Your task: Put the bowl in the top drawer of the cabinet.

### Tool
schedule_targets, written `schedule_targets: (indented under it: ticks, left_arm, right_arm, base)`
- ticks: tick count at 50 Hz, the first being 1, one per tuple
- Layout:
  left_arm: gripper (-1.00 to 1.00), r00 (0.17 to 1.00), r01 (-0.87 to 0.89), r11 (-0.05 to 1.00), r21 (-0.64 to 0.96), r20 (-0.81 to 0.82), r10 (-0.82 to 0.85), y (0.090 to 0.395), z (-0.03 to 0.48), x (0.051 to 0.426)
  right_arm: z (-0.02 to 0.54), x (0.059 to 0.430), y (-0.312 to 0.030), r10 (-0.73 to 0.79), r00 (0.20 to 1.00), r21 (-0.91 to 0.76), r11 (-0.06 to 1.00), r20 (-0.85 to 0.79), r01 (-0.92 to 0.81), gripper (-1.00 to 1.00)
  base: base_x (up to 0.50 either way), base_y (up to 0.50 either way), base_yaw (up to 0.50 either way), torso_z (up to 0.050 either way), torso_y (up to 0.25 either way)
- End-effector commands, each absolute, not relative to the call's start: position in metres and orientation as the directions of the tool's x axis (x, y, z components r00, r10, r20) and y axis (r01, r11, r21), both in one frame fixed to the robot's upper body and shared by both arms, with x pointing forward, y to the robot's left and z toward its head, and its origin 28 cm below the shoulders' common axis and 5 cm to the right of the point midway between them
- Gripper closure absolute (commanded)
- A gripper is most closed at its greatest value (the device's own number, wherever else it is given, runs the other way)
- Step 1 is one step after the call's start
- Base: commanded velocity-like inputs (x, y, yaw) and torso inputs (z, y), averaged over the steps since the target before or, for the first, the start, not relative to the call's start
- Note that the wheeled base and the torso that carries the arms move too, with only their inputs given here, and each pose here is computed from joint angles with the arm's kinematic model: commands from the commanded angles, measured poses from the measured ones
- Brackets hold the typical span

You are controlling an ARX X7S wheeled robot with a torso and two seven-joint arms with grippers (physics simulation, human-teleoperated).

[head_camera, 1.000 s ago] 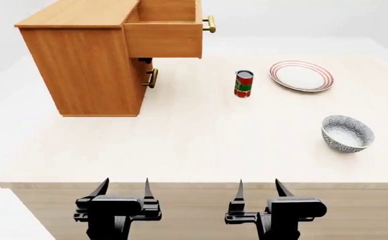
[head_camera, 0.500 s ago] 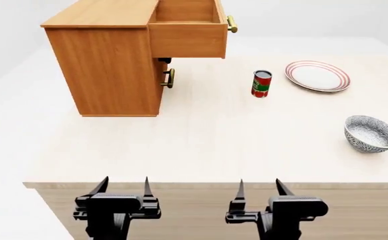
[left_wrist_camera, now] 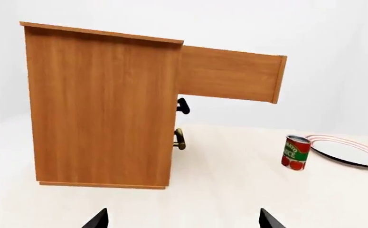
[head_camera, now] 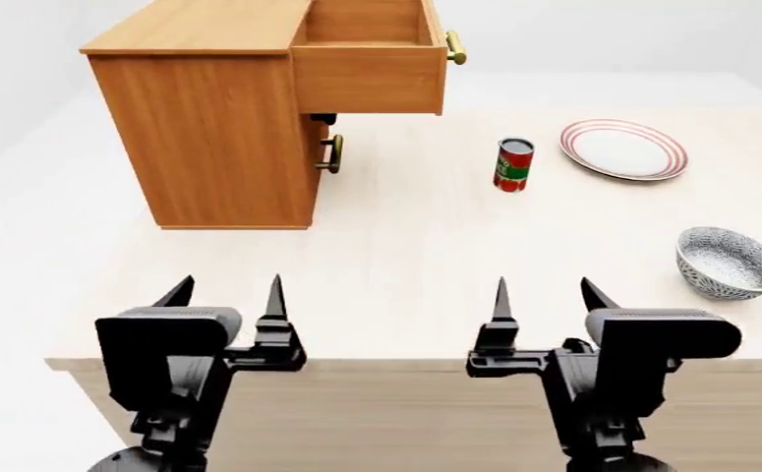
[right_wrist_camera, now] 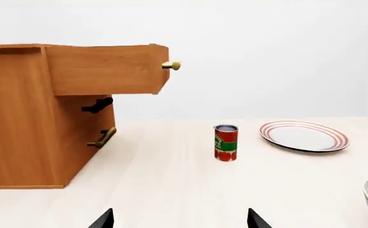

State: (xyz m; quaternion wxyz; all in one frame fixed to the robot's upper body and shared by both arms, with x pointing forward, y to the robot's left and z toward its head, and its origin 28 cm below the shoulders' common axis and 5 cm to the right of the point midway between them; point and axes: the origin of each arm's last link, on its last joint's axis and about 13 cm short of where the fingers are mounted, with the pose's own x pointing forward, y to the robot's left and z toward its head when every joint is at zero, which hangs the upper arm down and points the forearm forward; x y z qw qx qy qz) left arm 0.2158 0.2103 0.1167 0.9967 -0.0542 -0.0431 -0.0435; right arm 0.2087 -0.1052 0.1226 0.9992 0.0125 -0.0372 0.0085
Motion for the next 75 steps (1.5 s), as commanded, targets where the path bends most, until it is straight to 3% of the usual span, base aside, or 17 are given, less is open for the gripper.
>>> schedule_targets:
  ticks: [1, 20, 35, 47, 75]
  left_arm:
    - [-1.00, 0.966, 0.145, 0.984, -0.104, 0.230, -0.118, 0.216, 0.192, 0.224]
    - [-1.00, 0.922, 0.237, 0.971, -0.037, 0.322, -0.213, 0.228, 0.297, 0.246]
    - [-1.00, 0.905, 0.259, 0.966, 0.003, 0.348, -0.244, 0.236, 0.353, 0.256]
    - [-1.00, 0.880, 0.239, 0.971, 0.009, 0.422, -0.221, 0.241, 0.382, 0.243]
    - [-1.00, 0.859, 0.235, 0.971, 0.033, 0.461, -0.223, 0.243, 0.399, 0.246]
  right_arm:
    - [0.202, 0.196, -0.115, 0.076, 0.979, -0.013, 0.997, 0.188, -0.075, -1.00]
    - [0.324, 0.217, -0.136, 0.180, 0.942, -0.162, 0.977, 0.282, -0.138, -1.00]
    - [0.374, 0.224, -0.142, 0.197, 0.935, -0.170, 0.974, 0.295, -0.152, -1.00]
    - [0.395, 0.229, -0.144, 0.213, 0.921, -0.211, 0.966, 0.327, -0.148, -1.00]
    - [0.414, 0.226, -0.144, 0.212, 0.910, -0.252, 0.960, 0.356, -0.125, -1.00]
  base:
    - [0.00, 0.00, 0.00, 0.000, 0.000]
    - [0.04, 0.00, 0.00, 0.000, 0.000]
    - [0.27, 0.00, 0.00, 0.000, 0.000]
    - [0.28, 0.00, 0.00, 0.000, 0.000]
    - [0.29, 0.00, 0.00, 0.000, 0.000]
